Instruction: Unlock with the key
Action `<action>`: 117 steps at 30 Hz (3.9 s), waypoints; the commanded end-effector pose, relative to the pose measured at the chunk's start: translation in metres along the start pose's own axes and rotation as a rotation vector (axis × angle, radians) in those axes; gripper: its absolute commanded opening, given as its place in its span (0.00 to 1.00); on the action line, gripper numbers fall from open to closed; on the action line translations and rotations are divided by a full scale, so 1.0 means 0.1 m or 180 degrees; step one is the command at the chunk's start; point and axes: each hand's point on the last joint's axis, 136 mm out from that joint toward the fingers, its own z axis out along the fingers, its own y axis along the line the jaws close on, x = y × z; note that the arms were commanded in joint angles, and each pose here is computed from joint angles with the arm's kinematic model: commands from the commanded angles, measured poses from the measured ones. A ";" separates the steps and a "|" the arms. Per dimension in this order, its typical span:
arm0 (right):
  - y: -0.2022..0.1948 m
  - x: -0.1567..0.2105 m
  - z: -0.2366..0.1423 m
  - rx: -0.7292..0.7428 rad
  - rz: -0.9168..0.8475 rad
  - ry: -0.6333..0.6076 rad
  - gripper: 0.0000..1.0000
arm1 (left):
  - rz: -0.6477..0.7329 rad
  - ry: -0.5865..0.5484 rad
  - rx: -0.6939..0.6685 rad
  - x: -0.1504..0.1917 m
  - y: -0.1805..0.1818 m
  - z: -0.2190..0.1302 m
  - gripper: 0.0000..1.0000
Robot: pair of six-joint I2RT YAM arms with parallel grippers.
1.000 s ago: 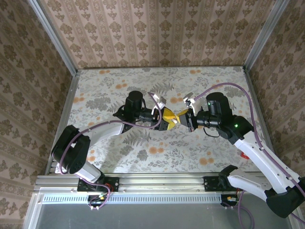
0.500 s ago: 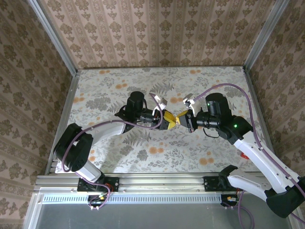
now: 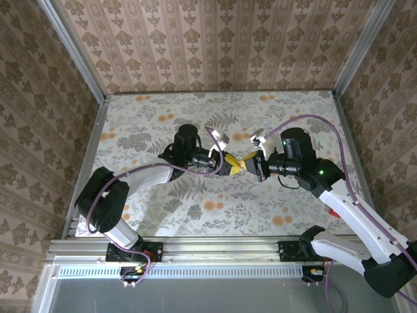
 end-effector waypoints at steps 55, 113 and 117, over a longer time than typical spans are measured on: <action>-4.19 1.63 -0.43 0.3699 0.2732 0.1726 0.69 | -0.0004 0.0353 -0.0684 0.21 -0.29 -0.13 0.00; -0.95 -0.07 0.15 0.1175 0.2778 -0.0817 0.09 | -0.0338 -0.0403 -0.2093 0.03 0.50 0.10 0.00; -0.93 -0.01 0.12 0.1182 0.2808 -0.0876 0.08 | -0.0412 -0.0449 -0.2034 0.04 0.52 0.13 0.00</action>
